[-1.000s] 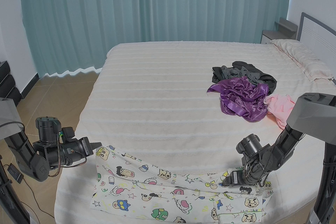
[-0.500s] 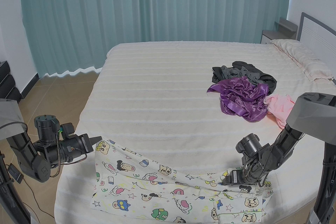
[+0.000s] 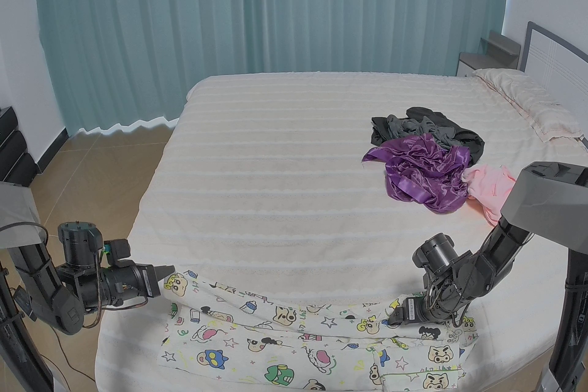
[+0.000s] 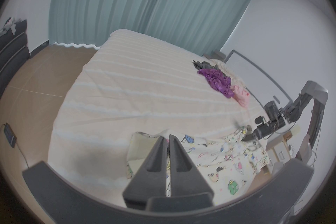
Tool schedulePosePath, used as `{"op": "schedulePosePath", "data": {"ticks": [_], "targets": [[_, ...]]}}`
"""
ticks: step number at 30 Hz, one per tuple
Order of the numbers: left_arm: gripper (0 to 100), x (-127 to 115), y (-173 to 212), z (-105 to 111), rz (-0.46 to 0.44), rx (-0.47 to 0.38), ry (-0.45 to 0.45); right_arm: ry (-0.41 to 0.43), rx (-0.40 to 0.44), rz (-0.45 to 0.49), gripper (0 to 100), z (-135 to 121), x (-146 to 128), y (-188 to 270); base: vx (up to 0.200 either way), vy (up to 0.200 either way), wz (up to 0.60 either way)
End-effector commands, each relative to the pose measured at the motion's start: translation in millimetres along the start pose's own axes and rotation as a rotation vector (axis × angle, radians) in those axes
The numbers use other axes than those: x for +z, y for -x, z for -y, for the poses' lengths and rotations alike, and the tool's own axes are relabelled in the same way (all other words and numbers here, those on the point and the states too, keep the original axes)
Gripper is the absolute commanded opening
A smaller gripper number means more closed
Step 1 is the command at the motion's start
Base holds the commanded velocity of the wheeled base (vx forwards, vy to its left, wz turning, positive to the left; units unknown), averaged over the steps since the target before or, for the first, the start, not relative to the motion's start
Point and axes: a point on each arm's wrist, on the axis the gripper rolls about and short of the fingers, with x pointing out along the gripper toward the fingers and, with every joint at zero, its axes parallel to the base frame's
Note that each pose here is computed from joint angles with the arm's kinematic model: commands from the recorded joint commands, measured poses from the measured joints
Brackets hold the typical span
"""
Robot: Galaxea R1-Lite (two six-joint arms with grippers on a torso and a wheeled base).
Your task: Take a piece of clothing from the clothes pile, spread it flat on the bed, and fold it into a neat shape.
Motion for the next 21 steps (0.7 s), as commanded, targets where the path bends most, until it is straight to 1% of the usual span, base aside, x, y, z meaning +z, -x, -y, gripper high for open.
{"op": "schedulePosePath", "data": {"ticks": [1, 7, 10, 11, 12, 15, 20, 21], "targets": [[0, -12.9, 11.7, -6.3, -0.041, 0.04, -0.003, 0.001, 0.0, -0.001, 100, -0.1, -0.2, 0.2, 0.0, 0.0, 0.0], [0, -32.4, 20.9, -6.1, -0.125, 0.054, -0.045, 0.004, -0.002, -0.002, 100, -0.4, -0.5, 0.3, 0.0, 0.0, 0.0], [0, -38.8, 19.0, -8.4, -0.158, 0.068, -0.056, 0.005, -0.003, -0.004, 100, -0.3, -0.6, 0.3, 0.0, 0.0, 0.0], [0, -45.5, 17.6, -11.1, -0.19, 0.094, -0.067, 0.005, -0.003, -0.005, 100, -0.1, -1.0, 0.2, 0.0, 0.0, 0.0], [0, -47.4, 17.4, -11.6, -0.2, 0.098, -0.068, 0.005, -0.003, -0.004, 100, -0.2, -0.9, 0.6, 0.0, 0.0, 0.0], [0, -62.2, 14.6, -16.2, -0.281, 0.127, -0.096, 0.008, -0.003, -0.005, 100, -0.5, -1.2, 0.6, 0.0, 0.0, 0.0], [0, -75.9, 13.2, -23.4, -0.358, 0.154, -0.12, 0.01, -0.003, -0.005, 100, -0.5, -1.2, 0.6, 0.0, 0.0, 0.0], [0, -76.0, 13.1, -23.5, -0.358, 0.154, -0.12, 0.01, -0.003, -0.005, 100, -0.5, -1.2, 0.6, 0.0, 0.0, 0.0]]}}
